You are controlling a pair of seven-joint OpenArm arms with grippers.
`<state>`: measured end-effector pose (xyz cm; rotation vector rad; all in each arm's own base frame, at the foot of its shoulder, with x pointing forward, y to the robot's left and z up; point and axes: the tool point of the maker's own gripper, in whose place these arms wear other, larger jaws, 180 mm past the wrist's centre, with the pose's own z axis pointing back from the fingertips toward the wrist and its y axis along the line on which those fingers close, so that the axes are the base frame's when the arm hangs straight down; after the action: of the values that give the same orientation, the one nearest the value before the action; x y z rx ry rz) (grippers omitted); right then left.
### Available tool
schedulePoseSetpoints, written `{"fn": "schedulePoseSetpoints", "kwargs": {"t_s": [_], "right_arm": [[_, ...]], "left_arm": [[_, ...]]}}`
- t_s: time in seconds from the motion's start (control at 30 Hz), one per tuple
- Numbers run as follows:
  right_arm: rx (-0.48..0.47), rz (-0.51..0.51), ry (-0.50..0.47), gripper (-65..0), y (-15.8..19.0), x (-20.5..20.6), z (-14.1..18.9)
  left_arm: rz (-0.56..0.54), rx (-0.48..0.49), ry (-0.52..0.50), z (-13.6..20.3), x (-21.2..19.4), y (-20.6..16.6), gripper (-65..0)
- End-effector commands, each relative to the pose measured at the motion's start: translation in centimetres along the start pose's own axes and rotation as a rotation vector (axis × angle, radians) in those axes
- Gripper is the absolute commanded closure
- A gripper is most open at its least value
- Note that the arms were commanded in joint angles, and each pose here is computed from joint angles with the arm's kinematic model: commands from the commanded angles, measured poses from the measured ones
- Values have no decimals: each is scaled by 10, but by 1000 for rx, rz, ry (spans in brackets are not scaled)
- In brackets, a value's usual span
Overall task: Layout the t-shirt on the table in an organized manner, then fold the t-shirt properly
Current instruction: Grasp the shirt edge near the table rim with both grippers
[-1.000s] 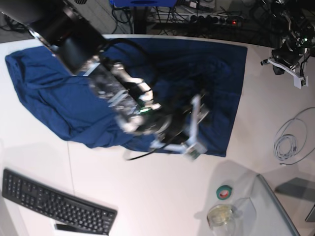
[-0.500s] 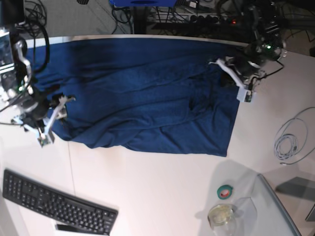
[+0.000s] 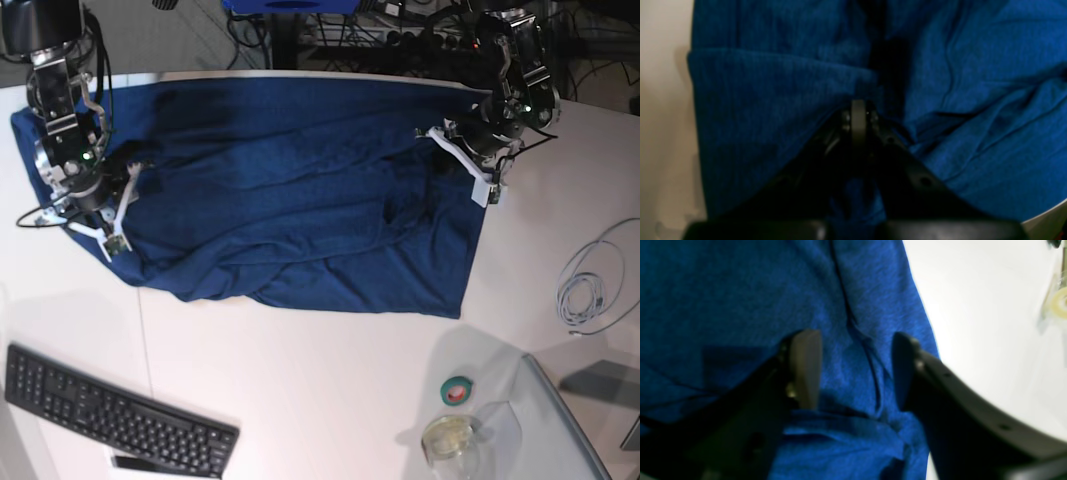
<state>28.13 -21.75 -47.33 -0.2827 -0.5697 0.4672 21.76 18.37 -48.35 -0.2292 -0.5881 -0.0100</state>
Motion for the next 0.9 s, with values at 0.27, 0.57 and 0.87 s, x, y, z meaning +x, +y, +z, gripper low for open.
{"fn": "schedulePoseSetpoints", "kwargs": {"t_s": [0.27,0.57,0.87], "right_arm": [[-44,-20,-12,-168,-26,15,-12],[-42,-35,45,-149,-32,5,-27],[-76,-76,32,0,-52,12,-26]], "left_arm": [[8,12,45,0,-17,18,0],[1,18,40,1,-14,20,0],[-1,19,39,1,-14,21,0]]}}
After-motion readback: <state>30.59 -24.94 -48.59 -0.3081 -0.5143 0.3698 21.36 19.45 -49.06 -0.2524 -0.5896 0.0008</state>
